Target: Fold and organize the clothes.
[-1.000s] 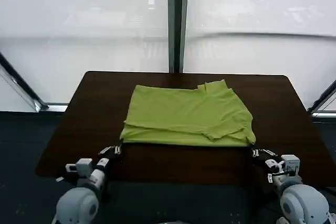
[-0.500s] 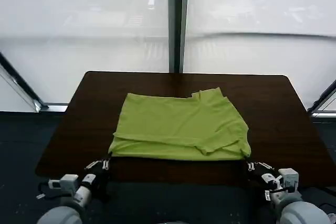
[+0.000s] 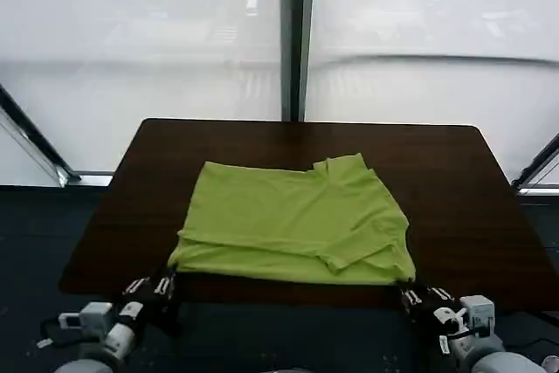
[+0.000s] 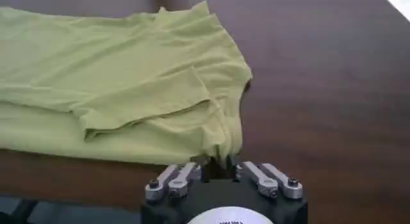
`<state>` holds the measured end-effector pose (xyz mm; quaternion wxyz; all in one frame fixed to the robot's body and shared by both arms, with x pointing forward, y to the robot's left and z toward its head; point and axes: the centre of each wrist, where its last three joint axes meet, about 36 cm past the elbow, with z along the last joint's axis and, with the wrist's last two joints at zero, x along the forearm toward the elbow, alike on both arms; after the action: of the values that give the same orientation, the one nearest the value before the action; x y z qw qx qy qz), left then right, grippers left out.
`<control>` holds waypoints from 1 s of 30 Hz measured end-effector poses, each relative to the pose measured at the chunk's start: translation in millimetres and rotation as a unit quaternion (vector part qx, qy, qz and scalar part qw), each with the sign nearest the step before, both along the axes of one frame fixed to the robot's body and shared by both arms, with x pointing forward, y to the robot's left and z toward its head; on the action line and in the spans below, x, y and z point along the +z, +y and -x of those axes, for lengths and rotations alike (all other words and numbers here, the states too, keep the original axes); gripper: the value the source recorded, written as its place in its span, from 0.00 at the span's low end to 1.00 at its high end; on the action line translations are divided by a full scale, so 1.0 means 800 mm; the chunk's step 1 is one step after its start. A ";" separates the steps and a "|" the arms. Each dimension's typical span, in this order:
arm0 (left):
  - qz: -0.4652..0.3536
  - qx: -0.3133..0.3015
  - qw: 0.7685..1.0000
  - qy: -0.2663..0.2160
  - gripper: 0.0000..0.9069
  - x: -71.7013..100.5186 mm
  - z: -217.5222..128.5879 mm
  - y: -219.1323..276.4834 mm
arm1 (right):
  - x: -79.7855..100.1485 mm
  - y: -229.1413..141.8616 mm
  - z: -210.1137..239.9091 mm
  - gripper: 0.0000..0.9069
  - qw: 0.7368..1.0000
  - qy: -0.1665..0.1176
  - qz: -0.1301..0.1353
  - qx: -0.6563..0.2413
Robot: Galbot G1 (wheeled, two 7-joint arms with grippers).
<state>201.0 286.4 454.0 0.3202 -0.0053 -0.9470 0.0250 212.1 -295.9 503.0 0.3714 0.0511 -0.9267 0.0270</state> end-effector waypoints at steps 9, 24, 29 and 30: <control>0.032 0.029 0.998 -0.041 0.97 0.040 -0.027 0.012 | 0.018 -0.024 -0.059 0.97 0.997 -0.076 -0.010 -0.016; 0.067 0.000 0.995 -0.078 0.97 0.044 -0.169 0.026 | -0.010 -0.025 -0.254 0.97 0.989 -0.133 -0.021 -0.053; 0.071 -0.017 0.996 -0.060 0.97 0.041 -0.225 0.036 | -0.022 -0.008 -0.305 0.97 0.991 -0.125 -0.025 -0.048; 0.073 -0.021 0.996 -0.053 0.97 0.038 -0.235 0.036 | -0.025 -0.004 -0.315 0.97 0.991 -0.122 -0.027 -0.048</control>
<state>389.2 314.9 484.8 0.2688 -0.0495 -0.9580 0.0873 464.0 -299.3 483.3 0.2548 0.0130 -0.9669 -0.0094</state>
